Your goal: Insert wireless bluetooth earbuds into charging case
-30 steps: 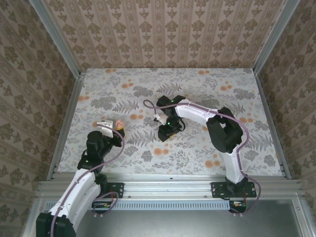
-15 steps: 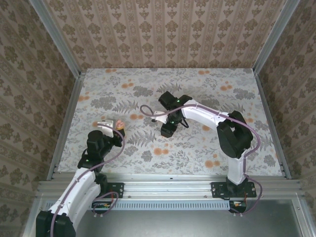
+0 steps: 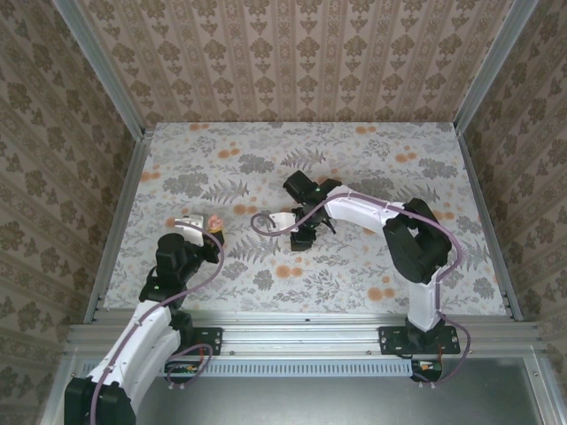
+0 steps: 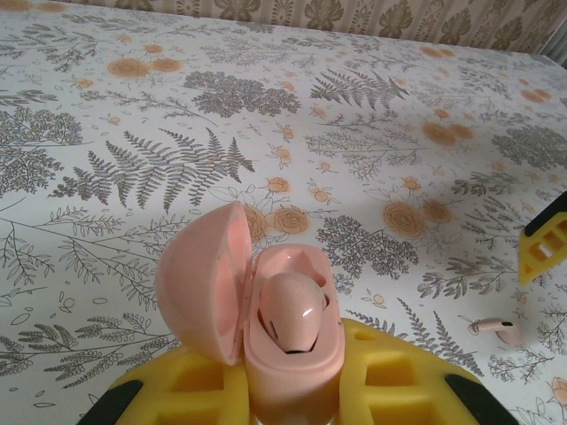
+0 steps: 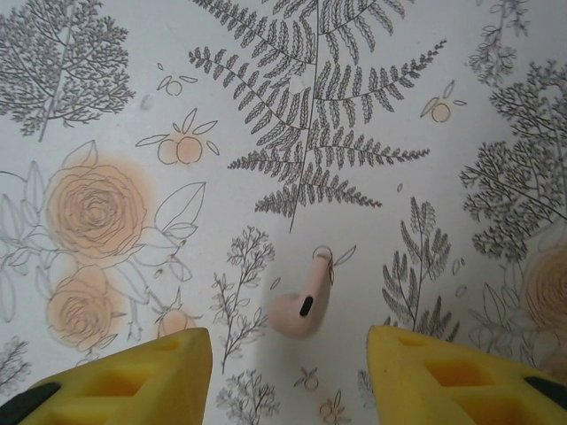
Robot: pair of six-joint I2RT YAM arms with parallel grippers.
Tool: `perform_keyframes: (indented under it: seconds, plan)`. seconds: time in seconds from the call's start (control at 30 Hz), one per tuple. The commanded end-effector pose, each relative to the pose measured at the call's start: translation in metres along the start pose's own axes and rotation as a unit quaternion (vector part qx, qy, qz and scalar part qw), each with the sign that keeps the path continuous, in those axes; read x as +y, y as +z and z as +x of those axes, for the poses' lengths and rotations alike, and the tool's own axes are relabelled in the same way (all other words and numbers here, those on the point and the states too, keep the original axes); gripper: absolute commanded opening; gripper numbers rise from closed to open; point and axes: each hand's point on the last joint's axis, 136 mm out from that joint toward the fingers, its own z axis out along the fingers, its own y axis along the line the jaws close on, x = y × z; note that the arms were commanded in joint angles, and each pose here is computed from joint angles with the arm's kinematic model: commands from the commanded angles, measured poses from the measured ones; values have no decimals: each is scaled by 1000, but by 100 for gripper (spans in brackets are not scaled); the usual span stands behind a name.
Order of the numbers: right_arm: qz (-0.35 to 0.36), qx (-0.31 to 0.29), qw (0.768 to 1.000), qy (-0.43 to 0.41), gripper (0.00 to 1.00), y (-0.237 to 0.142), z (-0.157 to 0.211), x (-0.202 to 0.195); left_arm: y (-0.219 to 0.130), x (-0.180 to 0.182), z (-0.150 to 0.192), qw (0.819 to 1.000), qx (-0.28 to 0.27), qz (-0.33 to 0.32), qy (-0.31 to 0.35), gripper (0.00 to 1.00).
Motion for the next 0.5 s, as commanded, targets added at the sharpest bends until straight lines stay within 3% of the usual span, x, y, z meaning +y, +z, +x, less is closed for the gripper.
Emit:
perform_keyframes:
  seconds: [0.0, 0.47]
  plan:
    - [-12, -15, 999, -31, 51, 9, -11, -4, -3, -3, -22, 1000, -26, 3, 6, 10]
    - [-52, 23, 997, -46, 52, 42, -2, 6, -3, -1, -25, 999, -32, 2, 7, 10]
